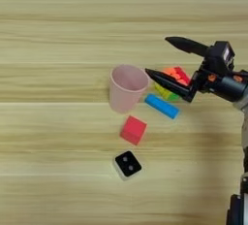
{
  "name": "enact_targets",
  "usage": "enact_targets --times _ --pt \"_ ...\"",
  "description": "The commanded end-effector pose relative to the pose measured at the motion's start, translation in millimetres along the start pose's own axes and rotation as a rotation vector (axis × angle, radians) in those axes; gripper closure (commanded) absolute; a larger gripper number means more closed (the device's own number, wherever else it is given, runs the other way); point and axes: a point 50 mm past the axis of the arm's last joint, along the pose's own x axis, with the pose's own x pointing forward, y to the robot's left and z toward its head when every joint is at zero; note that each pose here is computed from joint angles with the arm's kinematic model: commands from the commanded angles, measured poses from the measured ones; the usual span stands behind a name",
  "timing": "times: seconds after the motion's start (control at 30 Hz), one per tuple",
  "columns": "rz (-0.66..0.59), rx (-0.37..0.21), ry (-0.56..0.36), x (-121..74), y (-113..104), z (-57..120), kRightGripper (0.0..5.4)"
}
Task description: Move the objects on the table
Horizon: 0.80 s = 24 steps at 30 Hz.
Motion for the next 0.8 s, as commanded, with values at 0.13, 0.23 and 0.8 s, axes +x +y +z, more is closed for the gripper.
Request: enact_targets --times 0.13,0.23,0.8 --pt "0.006 -0.098 0.109 -0.3 -8.3 13.8 0.03" --pt "-0.006 -0.103 0.155 -0.9 -9.9 9.3 0.03" --pt "0.002 -0.123 0.274 2.5 -8.2 -10.5 0.03"
